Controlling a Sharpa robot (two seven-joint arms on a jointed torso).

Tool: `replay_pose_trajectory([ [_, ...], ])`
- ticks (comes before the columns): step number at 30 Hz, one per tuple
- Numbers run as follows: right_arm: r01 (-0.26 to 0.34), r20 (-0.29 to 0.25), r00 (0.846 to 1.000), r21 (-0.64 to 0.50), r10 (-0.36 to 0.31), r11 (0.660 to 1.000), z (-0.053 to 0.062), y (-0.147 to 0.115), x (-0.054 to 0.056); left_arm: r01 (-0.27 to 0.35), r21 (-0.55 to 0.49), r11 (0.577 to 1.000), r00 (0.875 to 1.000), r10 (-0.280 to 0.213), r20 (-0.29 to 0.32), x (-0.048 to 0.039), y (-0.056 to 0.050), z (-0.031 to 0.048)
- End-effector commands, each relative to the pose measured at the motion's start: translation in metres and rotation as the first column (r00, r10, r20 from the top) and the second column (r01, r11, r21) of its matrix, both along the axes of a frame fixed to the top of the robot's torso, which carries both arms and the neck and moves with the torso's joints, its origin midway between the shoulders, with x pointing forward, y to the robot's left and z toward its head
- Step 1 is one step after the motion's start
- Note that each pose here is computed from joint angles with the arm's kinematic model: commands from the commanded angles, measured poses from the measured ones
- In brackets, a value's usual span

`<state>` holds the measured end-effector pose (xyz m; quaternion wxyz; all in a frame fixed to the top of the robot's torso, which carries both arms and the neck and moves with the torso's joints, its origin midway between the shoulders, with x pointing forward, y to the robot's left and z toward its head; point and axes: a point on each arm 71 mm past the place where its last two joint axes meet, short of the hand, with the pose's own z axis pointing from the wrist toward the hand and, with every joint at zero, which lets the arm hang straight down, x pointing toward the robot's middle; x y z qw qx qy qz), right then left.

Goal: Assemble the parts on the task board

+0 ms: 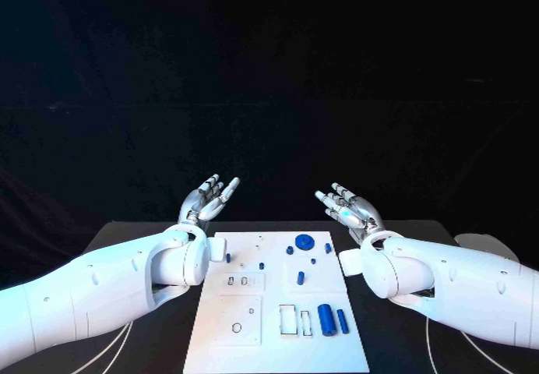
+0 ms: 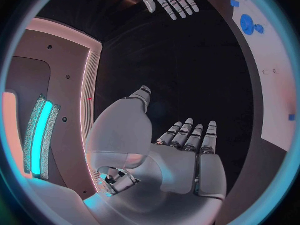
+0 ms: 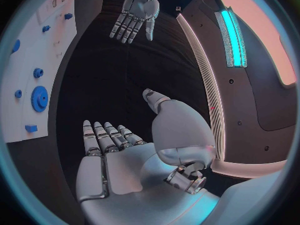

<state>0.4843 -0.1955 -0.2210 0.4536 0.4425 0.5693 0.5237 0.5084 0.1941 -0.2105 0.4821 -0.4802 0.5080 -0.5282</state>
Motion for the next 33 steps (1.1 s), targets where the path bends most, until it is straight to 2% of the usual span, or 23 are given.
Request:
replay_pose_trajectory([
  [1, -0.192, -0.037, 0.981, -0.020, 0.191, 0.981, -0.001, 0.011, 0.000, 0.075, -0.028, 0.997, 0.997, -0.075, 0.003, 0.0005, -0.006, 0.0013],
  [7, -0.236, -0.050, 0.971, -0.036, 0.234, 0.971, -0.001, 0.011, 0.002, 0.075, -0.028, 0.997, 0.997, -0.075, 0.003, 0.0005, -0.006, 0.0013],
  [8, -0.175, 0.165, 0.961, -0.261, 0.222, 0.949, 0.023, 0.000, 0.013, 0.064, -0.024, 0.998, 0.998, -0.064, 0.012, -0.0039, 0.011, 0.0058],
  [11, -0.157, 0.212, 0.949, -0.321, 0.232, 0.934, 0.028, -0.002, 0.015, 0.067, -0.026, 0.997, 0.998, -0.067, 0.015, -0.0058, 0.014, 0.0076],
  [13, -0.145, 0.254, 0.932, -0.392, 0.258, 0.909, 0.033, -0.002, 0.017, 0.077, -0.031, 0.997, 0.997, -0.077, 0.014, -0.0076, 0.016, 0.0093],
  [17, -0.127, 0.304, 0.902, -0.490, 0.306, 0.862, 0.039, -0.002, 0.020, 0.098, -0.037, 0.994, 0.995, -0.098, 0.011, -0.0112, 0.019, 0.0122],
  [22, -0.113, 0.325, 0.874, -0.586, 0.361, 0.802, 0.045, -0.003, 0.024, 0.123, -0.043, 0.991, 0.992, -0.122, 0.015, -0.0168, 0.022, 0.0172],
  [26, -0.116, 0.313, 0.863, -0.642, 0.397, 0.758, 0.049, -0.003, 0.027, 0.138, -0.046, 0.989, 0.990, -0.137, 0.022, -0.0217, 0.023, 0.0222],
  [30, -0.113, 0.277, 0.854, -0.729, 0.441, 0.675, 0.053, -0.003, 0.030, 0.159, -0.048, 0.986, 0.987, -0.158, 0.034, -0.0270, 0.022, 0.0293],
  [31, -0.097, 0.267, 0.848, -0.771, 0.457, 0.630, 0.056, -0.003, 0.032, 0.170, -0.050, 0.984, 0.985, -0.168, 0.038, -0.0294, 0.022, 0.0321],
  [33, -0.074, 0.256, 0.843, -0.816, 0.473, 0.574, 0.058, -0.003, 0.035, 0.183, -0.053, 0.982, 0.983, -0.181, 0.042, -0.0323, 0.020, 0.0351],
])
